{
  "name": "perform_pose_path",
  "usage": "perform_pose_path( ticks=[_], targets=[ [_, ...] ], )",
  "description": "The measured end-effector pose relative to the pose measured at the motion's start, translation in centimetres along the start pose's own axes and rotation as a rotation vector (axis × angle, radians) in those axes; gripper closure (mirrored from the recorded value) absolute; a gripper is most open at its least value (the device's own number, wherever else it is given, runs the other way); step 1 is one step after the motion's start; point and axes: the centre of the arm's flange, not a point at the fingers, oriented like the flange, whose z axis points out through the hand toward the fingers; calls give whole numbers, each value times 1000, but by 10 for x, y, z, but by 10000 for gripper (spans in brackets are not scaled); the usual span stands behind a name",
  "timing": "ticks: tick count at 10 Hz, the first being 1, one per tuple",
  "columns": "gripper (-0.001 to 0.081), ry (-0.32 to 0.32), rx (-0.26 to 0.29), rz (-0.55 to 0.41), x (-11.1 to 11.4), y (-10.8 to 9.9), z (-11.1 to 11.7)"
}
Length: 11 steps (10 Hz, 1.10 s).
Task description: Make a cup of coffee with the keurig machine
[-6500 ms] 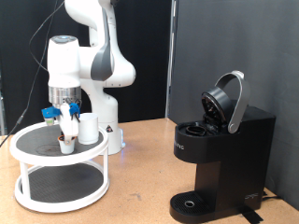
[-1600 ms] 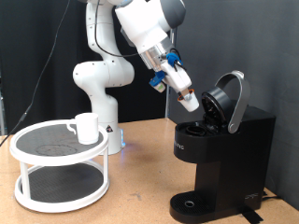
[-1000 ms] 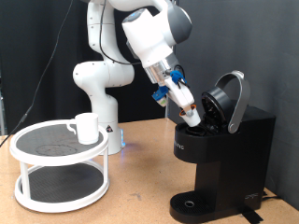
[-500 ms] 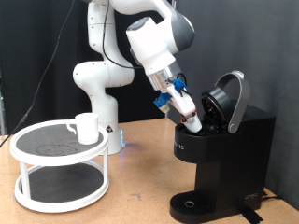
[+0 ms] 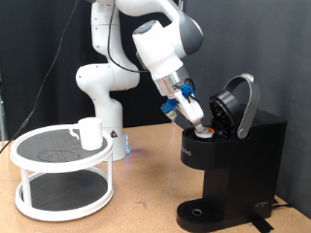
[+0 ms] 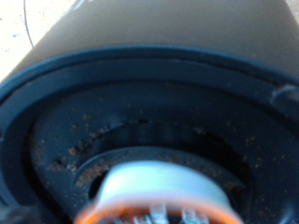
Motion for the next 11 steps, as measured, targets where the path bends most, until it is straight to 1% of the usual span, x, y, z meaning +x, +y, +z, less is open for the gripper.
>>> perform_pose_path(
  ticks=[1, 2, 3, 4, 5, 7, 8, 10, 11],
  targets=[
    [201, 0, -3, 5, 1, 0, 1],
    [98, -4, -9, 10, 2, 0, 1],
    [98, -10, -25, 11, 3, -1, 1],
    [79, -14, -55, 9, 5, -1, -2],
    [79, -15, -90, 4, 7, -1, -8],
    [72, -28, -151, 5, 9, -3, -32],
    [72, -38, -168, 4, 10, -1, -44],
    [72, -35, -167, -4, 11, -2, -42],
    [72, -50, -179, -12, 9, -2, -46]
  ],
)
